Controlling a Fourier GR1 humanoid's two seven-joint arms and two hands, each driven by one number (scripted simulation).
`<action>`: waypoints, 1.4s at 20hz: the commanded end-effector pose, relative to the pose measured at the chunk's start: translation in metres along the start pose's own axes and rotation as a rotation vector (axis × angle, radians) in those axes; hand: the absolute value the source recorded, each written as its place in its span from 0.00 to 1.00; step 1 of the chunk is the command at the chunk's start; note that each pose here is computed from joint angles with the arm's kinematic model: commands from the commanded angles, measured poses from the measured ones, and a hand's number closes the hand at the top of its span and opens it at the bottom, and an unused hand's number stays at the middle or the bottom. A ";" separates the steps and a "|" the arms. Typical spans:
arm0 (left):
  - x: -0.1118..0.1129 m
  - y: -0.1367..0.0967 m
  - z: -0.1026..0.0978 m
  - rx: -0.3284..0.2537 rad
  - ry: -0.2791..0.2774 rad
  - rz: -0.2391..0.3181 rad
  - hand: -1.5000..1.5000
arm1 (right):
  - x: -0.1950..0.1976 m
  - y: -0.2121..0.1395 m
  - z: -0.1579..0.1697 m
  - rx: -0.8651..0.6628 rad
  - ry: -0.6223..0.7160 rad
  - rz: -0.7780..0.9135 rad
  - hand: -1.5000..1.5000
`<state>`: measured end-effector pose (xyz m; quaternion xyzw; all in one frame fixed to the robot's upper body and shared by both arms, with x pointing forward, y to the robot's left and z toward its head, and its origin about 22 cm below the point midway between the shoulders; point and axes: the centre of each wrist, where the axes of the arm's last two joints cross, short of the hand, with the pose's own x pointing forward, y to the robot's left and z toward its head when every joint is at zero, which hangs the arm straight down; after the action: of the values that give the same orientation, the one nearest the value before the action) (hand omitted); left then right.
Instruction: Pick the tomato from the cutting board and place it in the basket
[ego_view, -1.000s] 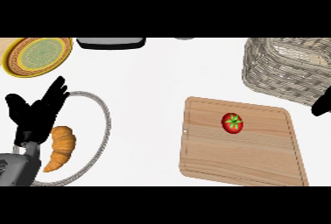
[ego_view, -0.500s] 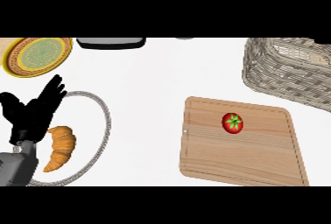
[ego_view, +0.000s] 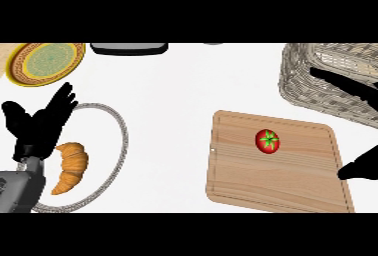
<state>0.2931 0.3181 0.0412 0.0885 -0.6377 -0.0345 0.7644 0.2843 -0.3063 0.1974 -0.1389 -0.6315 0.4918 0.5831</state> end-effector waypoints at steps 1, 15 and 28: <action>0.003 0.004 -0.001 0.000 -0.004 0.009 0.50 | -0.017 0.038 -0.022 -0.060 -0.031 -0.008 0.00; 0.002 0.001 -0.006 0.002 -0.010 -0.007 0.50 | -0.048 0.091 -0.087 0.034 0.053 -0.015 0.00; -0.011 -0.009 -0.013 0.005 0.001 0.008 0.50 | -0.065 0.105 -0.057 0.061 0.027 -0.013 0.00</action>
<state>0.2983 0.3153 0.0372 0.0886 -0.6374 -0.0348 0.7647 0.3250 -0.2784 0.0623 -0.1316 -0.6055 0.5047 0.6011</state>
